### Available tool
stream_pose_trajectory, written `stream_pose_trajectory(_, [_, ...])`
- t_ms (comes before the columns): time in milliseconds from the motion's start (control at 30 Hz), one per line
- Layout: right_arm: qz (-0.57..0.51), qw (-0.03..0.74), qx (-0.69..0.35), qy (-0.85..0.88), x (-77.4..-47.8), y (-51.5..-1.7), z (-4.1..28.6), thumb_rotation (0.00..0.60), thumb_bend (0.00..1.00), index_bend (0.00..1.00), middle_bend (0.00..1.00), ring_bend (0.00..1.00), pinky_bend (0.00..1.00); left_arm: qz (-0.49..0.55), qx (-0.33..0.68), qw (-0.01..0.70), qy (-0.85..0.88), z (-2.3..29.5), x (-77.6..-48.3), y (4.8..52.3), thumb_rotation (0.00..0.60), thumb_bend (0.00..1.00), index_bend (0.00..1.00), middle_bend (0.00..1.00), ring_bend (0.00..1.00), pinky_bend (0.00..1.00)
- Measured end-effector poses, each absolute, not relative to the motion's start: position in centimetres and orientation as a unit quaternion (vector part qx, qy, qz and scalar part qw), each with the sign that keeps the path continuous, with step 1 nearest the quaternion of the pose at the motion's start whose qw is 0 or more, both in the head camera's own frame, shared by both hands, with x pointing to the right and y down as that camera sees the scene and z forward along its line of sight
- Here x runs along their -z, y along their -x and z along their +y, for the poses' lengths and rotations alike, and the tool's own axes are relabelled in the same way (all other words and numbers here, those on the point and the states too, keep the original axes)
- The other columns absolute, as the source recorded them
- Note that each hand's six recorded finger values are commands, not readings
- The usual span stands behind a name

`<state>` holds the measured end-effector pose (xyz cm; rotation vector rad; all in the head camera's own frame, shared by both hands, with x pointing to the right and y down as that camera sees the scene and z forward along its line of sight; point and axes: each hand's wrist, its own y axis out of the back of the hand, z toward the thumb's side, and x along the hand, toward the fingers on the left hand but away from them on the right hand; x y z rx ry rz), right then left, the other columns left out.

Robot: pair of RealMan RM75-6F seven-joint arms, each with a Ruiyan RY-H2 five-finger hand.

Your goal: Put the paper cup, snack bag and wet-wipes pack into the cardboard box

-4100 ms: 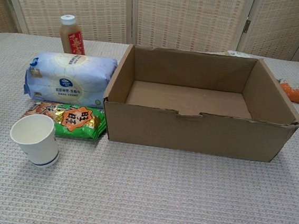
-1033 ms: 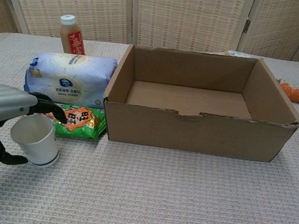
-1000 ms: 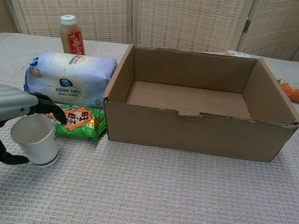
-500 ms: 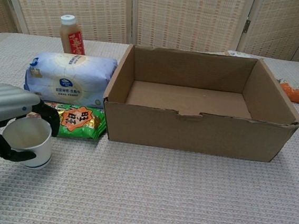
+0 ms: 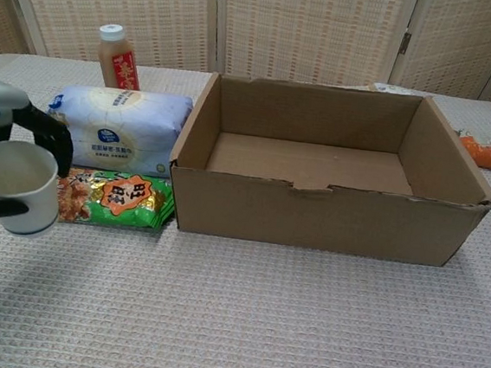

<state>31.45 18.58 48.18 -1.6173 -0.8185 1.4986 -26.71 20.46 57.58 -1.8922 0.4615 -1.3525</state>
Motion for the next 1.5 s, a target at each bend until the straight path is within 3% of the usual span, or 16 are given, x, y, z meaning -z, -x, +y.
stream_pose_trajectory(233, [-0.322, 0.388, -0.582, 0.637, -48.0, -31.2, 18.6, 0.600, 0.08, 0.05, 0.00, 0.00, 0.00, 0.219, 0.500, 0.448, 0.707, 15.1, -50.6, 26.0, 0.600, 0.30, 0.43, 0.46, 0.31, 0.54])
stream_pose_trajectory(433, [-0.332, 0.392, -0.578, 0.634, -47.5, -31.4, 18.5, 0.600, 0.08, 0.05, 0.00, 0.00, 0.00, 0.244, 0.463, 0.470, 0.711, 11.1, -48.3, 22.7, 0.600, 0.30, 0.43, 0.48, 0.33, 0.54])
stream_pose_trajectory(633, [-0.338, 0.391, -0.578, 0.632, -47.2, -31.7, 18.3, 0.600, 0.08, 0.05, 0.00, 0.00, 0.00, 0.250, 0.428, 0.474, 0.728, 8.1, -48.3, 17.6, 0.600, 0.30, 0.44, 0.49, 0.34, 0.55])
stream_pose_trajectory(967, [-0.347, 0.392, -0.575, 0.629, -46.6, -32.1, 18.0, 0.600, 0.08, 0.05, 0.00, 0.00, 0.00, 0.254, 0.372, 0.484, 0.751, 7.4, -52.0, 7.5, 0.600, 0.30, 0.42, 0.49, 0.35, 0.56])
stream_pose_trajectory(1033, [-0.348, 0.392, -0.574, 0.629, -46.5, -32.2, 18.0, 0.600, 0.08, 0.05, 0.00, 0.00, 0.00, 0.260, 0.368, 0.483, 0.751, 7.3, -53.0, 5.7, 0.600, 0.29, 0.33, 0.42, 0.30, 0.50])
stream_pose_trajectory(1100, [-0.349, 0.392, -0.574, 0.629, -46.4, -32.3, 18.0, 0.600, 0.08, 0.05, 0.00, 0.00, 0.00, 0.262, 0.368, 0.480, 0.752, 7.2, -54.0, 4.3, 0.600, 0.24, 0.10, 0.18, 0.11, 0.32])
stream_pose_trajectory(1167, [-0.350, 0.392, -0.573, 0.629, -46.3, -32.3, 18.1, 0.600, 0.08, 0.05, 0.00, 0.00, 0.00, 0.257, 0.375, 0.472, 0.756, 7.3, -55.0, 3.3, 0.600, 0.20, 0.00, 0.02, 0.00, 0.15])
stream_pose_trajectory(1233, [-0.351, 0.393, -0.572, 0.629, -46.2, -32.3, 18.1, 0.600, 0.08, 0.05, 0.00, 0.00, 0.00, 0.252, 0.382, 0.469, 0.756, 7.3, -55.4, 2.7, 0.600, 0.16, 0.00, 0.00, 0.00, 0.09])
stream_pose_trajectory(1500, [-0.349, 0.393, -0.571, 0.631, -46.1, -32.3, 18.2, 0.600, 0.08, 0.05, 0.00, 0.00, 0.00, 0.262, 0.399, 0.463, 0.747, 6.7, -56.4, 3.0, 0.600, 0.15, 0.00, 0.00, 0.00, 0.07])
